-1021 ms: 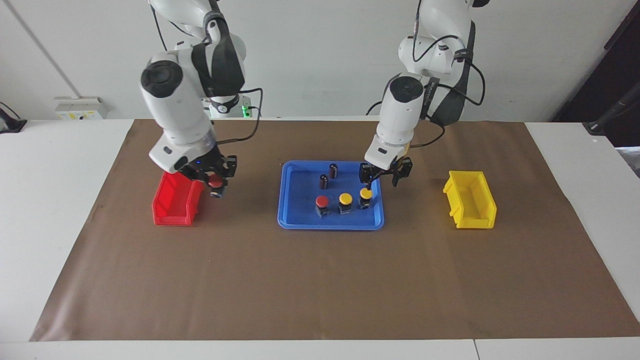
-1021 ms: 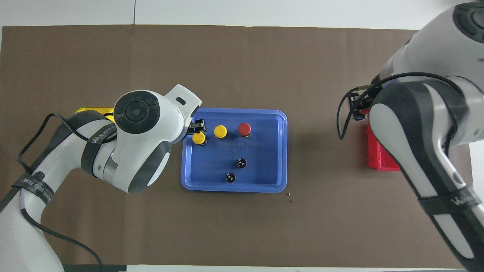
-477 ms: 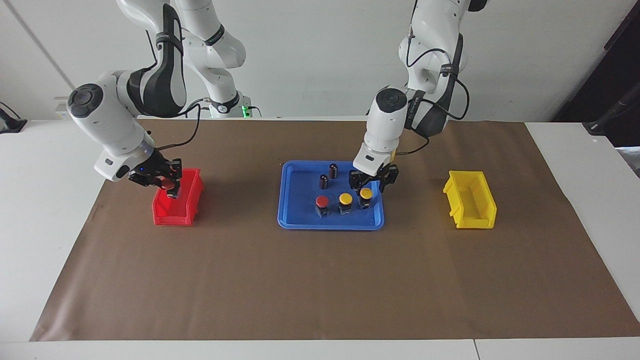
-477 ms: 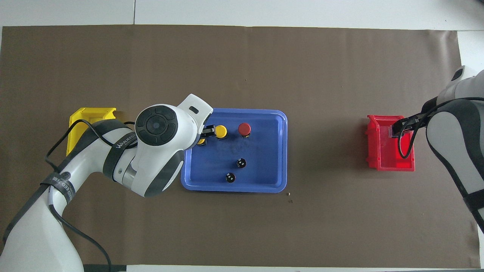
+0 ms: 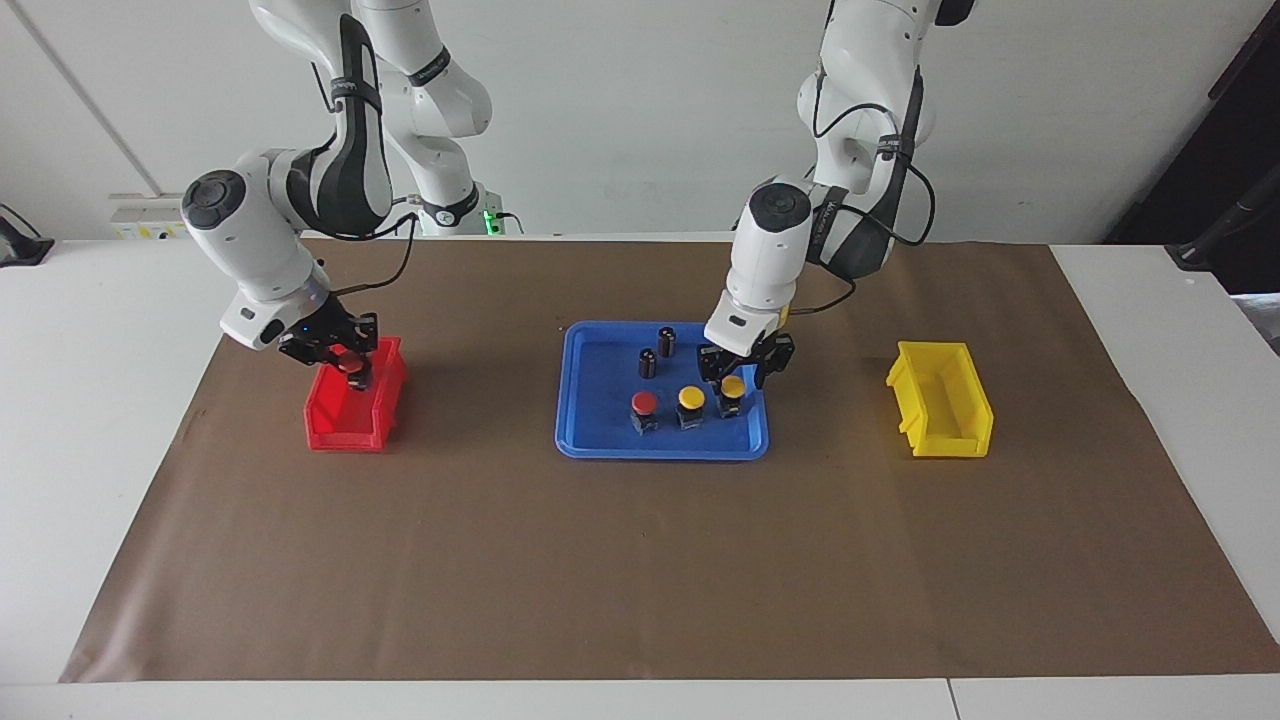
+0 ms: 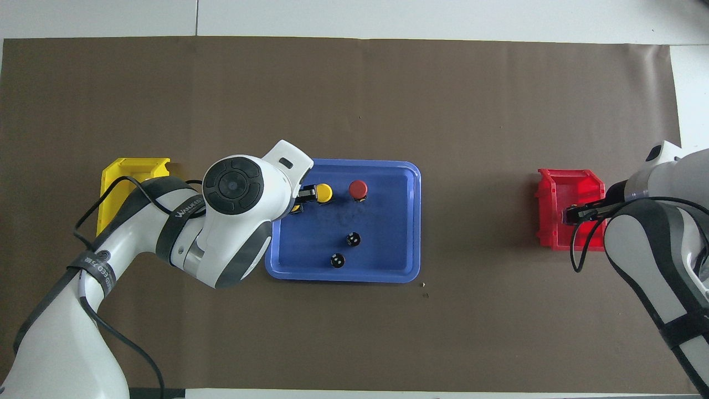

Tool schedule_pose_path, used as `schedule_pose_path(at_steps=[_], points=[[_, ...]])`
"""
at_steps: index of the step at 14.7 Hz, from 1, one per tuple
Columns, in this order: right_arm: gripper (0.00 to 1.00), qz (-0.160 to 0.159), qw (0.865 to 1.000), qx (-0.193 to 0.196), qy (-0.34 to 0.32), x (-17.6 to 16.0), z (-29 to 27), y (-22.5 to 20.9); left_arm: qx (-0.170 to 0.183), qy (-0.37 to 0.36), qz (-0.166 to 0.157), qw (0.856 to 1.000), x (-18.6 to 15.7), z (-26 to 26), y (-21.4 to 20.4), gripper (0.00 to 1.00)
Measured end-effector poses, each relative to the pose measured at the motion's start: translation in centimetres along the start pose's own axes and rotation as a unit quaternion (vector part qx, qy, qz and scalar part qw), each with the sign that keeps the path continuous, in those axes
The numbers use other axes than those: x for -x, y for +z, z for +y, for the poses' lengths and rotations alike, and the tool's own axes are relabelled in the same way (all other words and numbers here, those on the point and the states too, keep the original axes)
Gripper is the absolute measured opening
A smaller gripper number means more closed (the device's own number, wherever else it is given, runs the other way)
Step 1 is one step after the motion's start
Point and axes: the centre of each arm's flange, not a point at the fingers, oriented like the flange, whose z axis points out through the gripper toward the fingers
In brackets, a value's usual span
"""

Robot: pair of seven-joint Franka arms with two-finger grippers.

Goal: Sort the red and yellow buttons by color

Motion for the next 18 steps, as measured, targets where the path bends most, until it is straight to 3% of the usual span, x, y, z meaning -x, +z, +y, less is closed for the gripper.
schedule_pose_path(at_steps=[1, 3, 7, 10, 14, 16, 18], points=[[0.41, -0.001, 1.0, 0.0, 0.0, 0.3, -0.1, 0.3, 0.0, -0.007, 0.0, 1.0, 0.1, 0.1, 0.0, 0.63], [0.41, -0.004, 1.0, -0.001, 0.0, 1.0, -0.1, 0.8, 0.001, -0.01, 0.0, 1.0, 0.5, 0.6, 0.0, 0.41], [0.41, -0.001, 1.0, -0.001, -0.012, 1.8, 0.6, 1.2, -0.005, -0.019, -0.003, 1.0, -0.6, 1.0, -2.4, 0.41], [0.41, 0.006, 1.0, 0.002, -0.012, 2.1, 0.5, 1.9, -0.027, -0.022, -0.017, 0.999, -3.1, -0.9, -9.2, 0.41], [0.41, 0.009, 1.0, 0.004, -0.012, 2.6, 0.4, 2.5, -0.041, 0.022, -0.032, 0.998, -7.6, -11.6, -14.4, 0.41], [0.56, 0.01, 1.0, 0.004, -0.019, 2.6, 0.4, 2.4, -0.043, 0.041, -0.043, 0.997, -9.7, -18.2, -14.5, 0.41], [0.78, 0.013, 1.0, 0.005, -0.021, 2.5, 0.5, 2.0, -0.044, 0.061, -0.056, 0.996, -10.7, -23.2, -13.7, 0.41]])
